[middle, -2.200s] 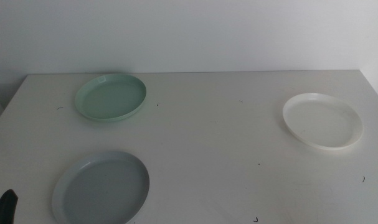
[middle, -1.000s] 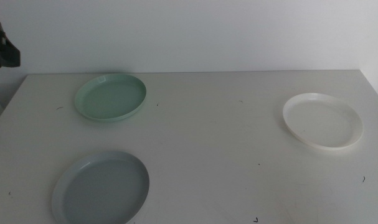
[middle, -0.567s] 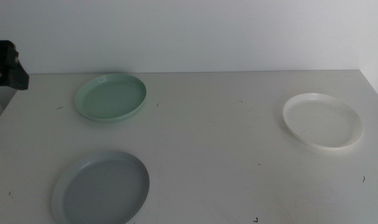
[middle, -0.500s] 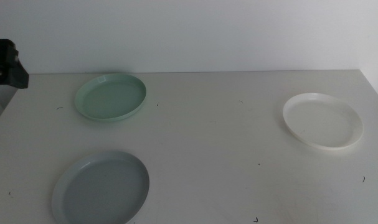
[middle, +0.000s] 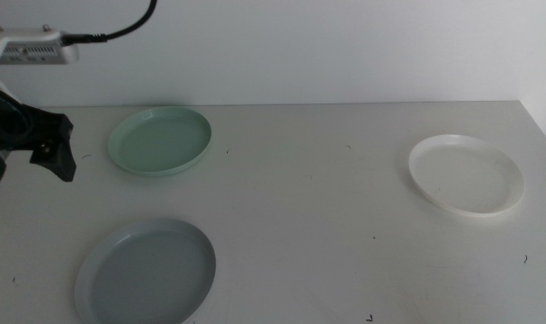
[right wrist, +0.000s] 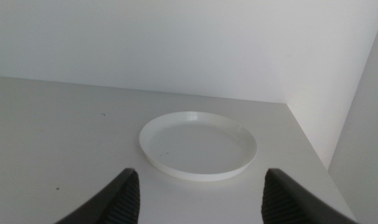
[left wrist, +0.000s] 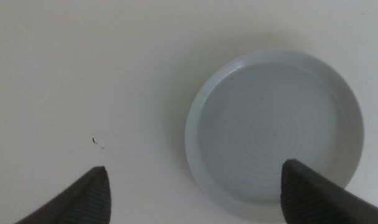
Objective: Stack the three bowls on top of each other.
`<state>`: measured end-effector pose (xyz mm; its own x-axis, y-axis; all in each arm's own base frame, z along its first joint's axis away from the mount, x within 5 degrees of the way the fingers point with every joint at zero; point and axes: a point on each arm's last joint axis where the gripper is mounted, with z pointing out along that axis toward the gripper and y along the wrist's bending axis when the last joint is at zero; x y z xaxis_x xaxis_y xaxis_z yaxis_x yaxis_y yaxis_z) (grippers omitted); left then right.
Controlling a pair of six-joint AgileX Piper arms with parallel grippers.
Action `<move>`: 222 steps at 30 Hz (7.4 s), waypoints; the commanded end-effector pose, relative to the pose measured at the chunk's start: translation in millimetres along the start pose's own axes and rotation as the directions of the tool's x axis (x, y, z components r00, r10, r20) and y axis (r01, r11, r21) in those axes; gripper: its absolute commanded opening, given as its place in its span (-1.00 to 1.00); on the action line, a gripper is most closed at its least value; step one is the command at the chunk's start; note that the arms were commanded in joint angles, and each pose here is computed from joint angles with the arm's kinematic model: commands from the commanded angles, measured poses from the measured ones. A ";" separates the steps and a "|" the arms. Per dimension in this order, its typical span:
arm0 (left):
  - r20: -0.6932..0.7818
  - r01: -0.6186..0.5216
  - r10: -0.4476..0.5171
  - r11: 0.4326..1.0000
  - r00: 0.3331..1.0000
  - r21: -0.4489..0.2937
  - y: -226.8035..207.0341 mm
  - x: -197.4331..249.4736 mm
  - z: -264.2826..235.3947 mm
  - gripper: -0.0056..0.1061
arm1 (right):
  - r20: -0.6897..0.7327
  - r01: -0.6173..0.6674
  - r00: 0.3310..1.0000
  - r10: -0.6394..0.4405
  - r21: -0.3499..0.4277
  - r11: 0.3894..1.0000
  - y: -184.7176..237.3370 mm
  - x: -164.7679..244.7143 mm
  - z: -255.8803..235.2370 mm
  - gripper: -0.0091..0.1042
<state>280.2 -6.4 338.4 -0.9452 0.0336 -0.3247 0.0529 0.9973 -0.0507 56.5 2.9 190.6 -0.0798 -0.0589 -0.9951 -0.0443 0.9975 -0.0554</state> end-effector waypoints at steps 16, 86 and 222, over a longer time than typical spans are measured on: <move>-0.204 -0.045 0.052 0.998 0.978 0.037 6.3 -30.2 99.7 0.96 | 0.101 0.017 0.995 -0.019 0.025 1.000 -1.8 -9.5 -2.8 0.04; -0.048 -0.195 0.215 0.943 0.975 0.270 -149.7 -46.0 112.3 -0.90 | 0.101 0.017 0.995 -0.019 0.025 1.000 -1.8 -9.5 -2.8 0.04; 0.169 0.047 -0.082 0.979 0.982 0.199 63.4 -197.6 208.9 -0.90 | 0.100 0.016 0.995 -0.018 0.024 1.000 -1.8 -9.4 -2.8 0.04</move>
<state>537.7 37.2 154.5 -0.9278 -0.0427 -0.3706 0.0532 0.9681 -0.2448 56.5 2.9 190.5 -0.0806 -0.0589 -0.9950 -0.0445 0.9975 -0.0554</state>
